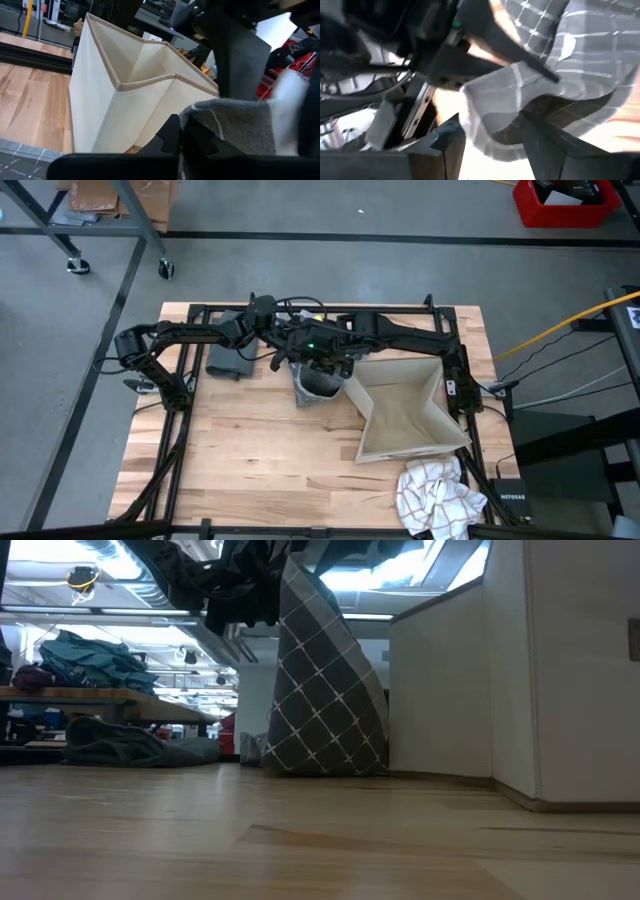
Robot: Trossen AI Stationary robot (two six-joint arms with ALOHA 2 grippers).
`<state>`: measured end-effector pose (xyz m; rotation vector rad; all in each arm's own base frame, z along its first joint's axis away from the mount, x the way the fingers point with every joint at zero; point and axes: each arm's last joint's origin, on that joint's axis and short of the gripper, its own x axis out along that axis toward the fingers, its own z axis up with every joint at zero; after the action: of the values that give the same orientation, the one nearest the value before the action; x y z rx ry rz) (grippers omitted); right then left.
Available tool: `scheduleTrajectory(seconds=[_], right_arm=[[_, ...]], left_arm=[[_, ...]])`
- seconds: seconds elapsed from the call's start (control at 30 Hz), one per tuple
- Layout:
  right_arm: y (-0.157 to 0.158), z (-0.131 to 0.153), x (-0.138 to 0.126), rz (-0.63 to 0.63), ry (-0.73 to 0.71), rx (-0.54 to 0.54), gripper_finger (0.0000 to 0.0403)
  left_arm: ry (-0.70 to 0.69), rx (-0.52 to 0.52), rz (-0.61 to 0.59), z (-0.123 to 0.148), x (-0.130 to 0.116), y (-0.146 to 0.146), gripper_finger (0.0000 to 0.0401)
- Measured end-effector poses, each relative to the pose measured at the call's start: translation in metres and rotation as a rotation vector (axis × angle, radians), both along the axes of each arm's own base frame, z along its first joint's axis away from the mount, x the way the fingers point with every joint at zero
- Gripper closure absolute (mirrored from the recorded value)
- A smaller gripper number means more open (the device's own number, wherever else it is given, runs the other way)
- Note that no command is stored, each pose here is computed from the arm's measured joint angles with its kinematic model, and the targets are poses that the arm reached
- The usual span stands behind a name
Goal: Fold towel
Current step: Fold the gray patterned towel
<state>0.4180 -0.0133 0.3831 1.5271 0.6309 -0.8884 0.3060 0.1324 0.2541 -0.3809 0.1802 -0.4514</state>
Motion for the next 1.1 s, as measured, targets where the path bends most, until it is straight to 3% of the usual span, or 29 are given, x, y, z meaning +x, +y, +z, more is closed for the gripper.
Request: scheduleTrajectory(seconds=[0.13,0.5,0.73,0.83,0.97,1.1], right_arm=[[-0.0006,-0.0023,-0.0036,-0.028,0.042,-0.008,0.0232],[-0.0029,-0.001,-0.0023,-0.022,0.033,-0.108,0.0323],[-0.0028,-0.0012,-0.0023,-0.005,0.037,-0.116,0.0336],[-0.0021,-0.0012,-0.0022,0.027,0.038,-0.109,0.0348],[-0.0021,-0.0012,-0.0022,0.105,0.051,-0.159,0.0393],[-0.0021,-0.0011,-0.0055,0.185,0.081,-0.186,0.0395]], left_arm=[[-0.001,0.001,0.0,0.0,0.0,0.0001,0.0401],[-0.002,0.004,0.0,0.0,0.0,0.0001,0.0401],[-0.002,0.003,0.0,0.0,0.0,0.0001,0.0401],[-0.002,0.004,0.0,0.0,0.0,0.0,0.0401],[-0.002,0.002,0.005,0.0002,-0.0006,0.0016,0.0401],[-0.011,0.004,0.023,0.0029,-0.0041,0.0064,0.0401]])
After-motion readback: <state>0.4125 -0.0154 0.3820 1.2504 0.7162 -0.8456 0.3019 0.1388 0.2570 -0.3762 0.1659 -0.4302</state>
